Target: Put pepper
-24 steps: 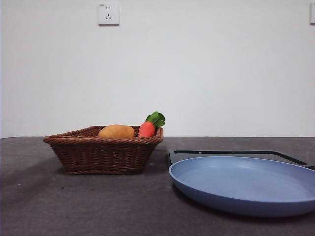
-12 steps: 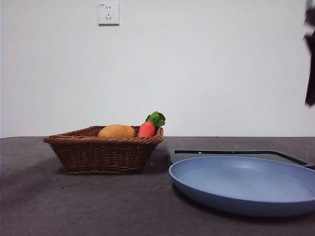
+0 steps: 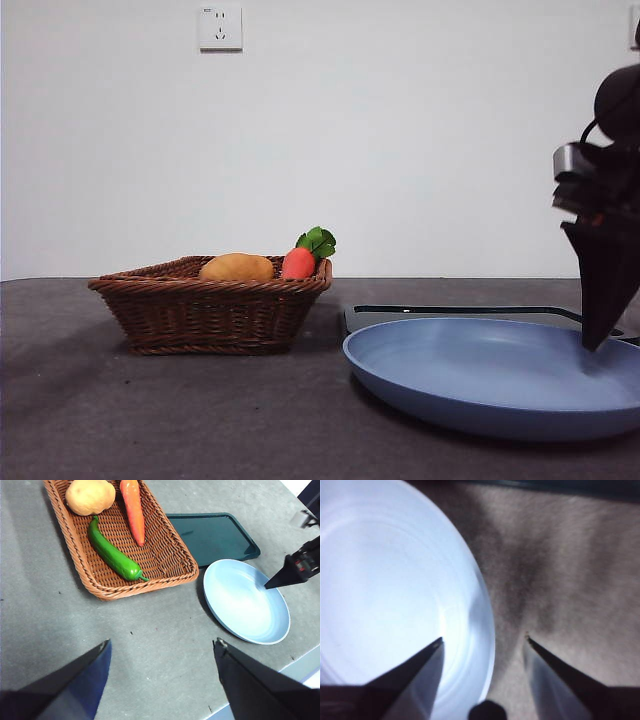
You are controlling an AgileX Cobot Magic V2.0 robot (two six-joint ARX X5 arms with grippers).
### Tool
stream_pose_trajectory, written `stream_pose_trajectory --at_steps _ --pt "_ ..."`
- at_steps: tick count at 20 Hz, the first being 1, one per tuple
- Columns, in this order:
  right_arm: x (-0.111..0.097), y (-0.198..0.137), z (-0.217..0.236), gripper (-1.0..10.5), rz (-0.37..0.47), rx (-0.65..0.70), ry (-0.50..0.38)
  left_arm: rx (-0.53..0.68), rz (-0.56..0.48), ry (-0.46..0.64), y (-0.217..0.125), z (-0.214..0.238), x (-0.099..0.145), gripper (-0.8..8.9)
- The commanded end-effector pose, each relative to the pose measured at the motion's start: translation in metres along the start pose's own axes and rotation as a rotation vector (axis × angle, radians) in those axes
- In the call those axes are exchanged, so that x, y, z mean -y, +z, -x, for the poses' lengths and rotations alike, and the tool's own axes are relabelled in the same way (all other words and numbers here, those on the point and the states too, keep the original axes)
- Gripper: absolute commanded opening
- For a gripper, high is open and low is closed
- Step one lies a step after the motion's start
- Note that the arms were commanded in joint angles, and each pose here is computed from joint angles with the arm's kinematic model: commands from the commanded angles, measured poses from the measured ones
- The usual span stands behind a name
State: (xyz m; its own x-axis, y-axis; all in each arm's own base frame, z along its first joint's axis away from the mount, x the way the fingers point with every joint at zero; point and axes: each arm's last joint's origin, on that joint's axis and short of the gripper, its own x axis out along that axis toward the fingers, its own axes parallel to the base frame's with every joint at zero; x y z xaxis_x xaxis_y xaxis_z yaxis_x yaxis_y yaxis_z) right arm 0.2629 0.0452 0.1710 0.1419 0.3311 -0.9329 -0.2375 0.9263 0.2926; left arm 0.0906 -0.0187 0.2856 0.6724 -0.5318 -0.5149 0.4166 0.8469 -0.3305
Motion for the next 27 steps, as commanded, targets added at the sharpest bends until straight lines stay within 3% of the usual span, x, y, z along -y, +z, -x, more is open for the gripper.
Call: stream_pose_trajectory --at_steps 1,7,13,20,27 --pt "0.0 0.005 -0.007 2.1 0.018 -0.011 0.001 0.02 -0.018 -0.004 0.004 0.002 0.001 3.59" --pt "0.002 0.006 -0.014 0.0 0.008 -0.028 0.004 0.021 0.0 -0.004 0.004 0.002 0.001 3.59" --pt "-0.001 0.003 -0.003 0.1 0.002 -0.021 0.003 -0.016 0.054 -0.001 0.016 -0.008 -0.004 3.59" --pt "-0.019 -0.012 0.062 0.1 0.049 0.193 -0.011 -0.086 0.081 0.044 0.074 -0.042 -0.002 3.59" --pt "-0.034 -0.038 0.124 0.1 0.087 0.412 -0.035 -0.27 0.039 0.172 0.125 -0.138 0.013 3.59"
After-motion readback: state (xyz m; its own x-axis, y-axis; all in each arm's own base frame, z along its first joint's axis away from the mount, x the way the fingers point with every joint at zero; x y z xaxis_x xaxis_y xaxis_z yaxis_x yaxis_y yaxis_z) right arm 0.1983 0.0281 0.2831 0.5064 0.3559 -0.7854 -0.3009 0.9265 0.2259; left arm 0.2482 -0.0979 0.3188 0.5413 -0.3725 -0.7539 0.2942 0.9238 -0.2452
